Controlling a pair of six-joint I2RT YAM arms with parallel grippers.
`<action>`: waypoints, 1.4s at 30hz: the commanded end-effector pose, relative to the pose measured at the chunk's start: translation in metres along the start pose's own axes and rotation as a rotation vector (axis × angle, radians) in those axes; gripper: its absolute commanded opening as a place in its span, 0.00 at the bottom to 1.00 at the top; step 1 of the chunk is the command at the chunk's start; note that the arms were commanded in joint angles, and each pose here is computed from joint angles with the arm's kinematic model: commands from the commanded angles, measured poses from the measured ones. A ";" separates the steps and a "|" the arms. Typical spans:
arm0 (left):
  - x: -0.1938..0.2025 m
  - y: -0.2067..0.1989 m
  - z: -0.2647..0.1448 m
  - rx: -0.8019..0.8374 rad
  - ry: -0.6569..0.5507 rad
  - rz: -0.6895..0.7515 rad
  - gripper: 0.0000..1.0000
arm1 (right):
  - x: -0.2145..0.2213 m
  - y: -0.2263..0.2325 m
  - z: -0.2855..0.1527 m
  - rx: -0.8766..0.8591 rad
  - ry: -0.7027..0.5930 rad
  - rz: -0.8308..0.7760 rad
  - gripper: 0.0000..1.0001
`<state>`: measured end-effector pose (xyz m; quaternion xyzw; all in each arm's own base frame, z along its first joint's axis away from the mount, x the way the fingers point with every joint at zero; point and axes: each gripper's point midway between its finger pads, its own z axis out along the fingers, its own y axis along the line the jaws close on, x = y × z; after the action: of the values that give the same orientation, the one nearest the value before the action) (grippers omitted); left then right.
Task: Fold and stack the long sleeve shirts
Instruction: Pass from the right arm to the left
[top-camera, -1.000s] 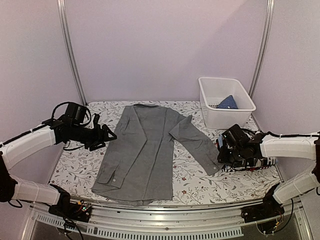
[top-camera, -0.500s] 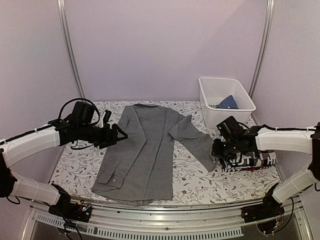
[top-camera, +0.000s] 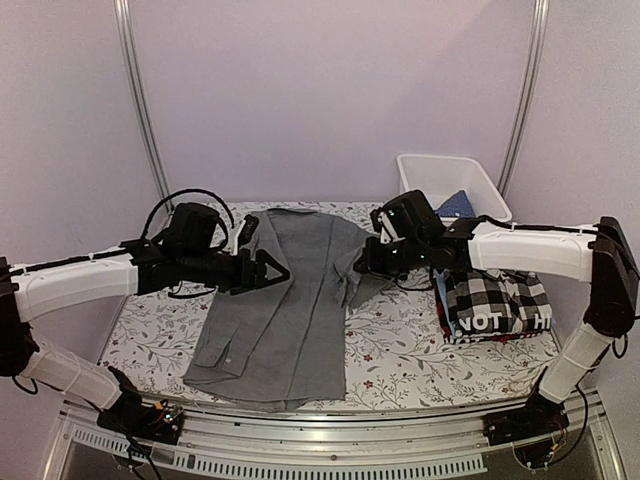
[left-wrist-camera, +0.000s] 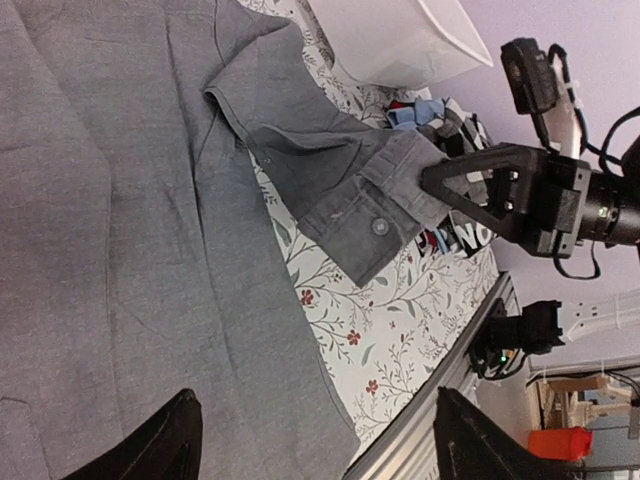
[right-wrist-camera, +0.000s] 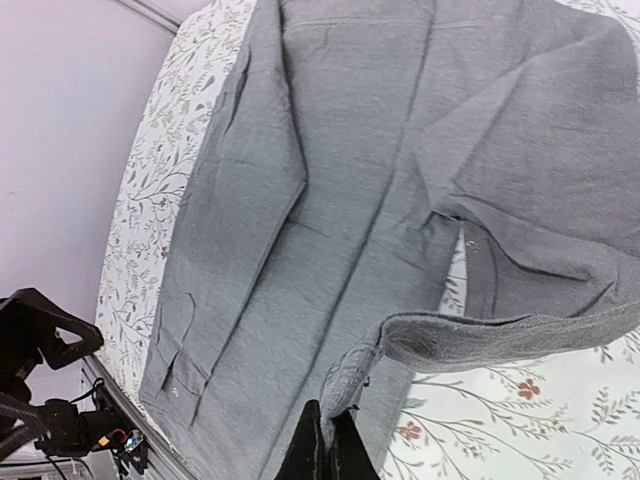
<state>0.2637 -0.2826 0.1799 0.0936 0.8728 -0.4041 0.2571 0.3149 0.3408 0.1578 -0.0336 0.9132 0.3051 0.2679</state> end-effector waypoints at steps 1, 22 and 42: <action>-0.009 -0.029 0.016 0.052 -0.020 0.116 0.79 | -0.011 0.059 0.017 -0.177 0.014 -0.041 0.00; -0.014 -0.019 0.075 -0.191 -0.015 0.310 0.72 | -0.007 0.113 0.046 -0.324 0.076 -0.043 0.00; -0.042 0.021 0.069 -0.359 -0.048 0.189 0.00 | -0.033 0.098 0.019 -0.203 -0.082 -0.114 0.52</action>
<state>0.3154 -0.3366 0.1447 0.1590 0.9032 -0.2223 0.3309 0.3242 0.4457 0.1852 -0.1011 0.8692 0.4081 0.2602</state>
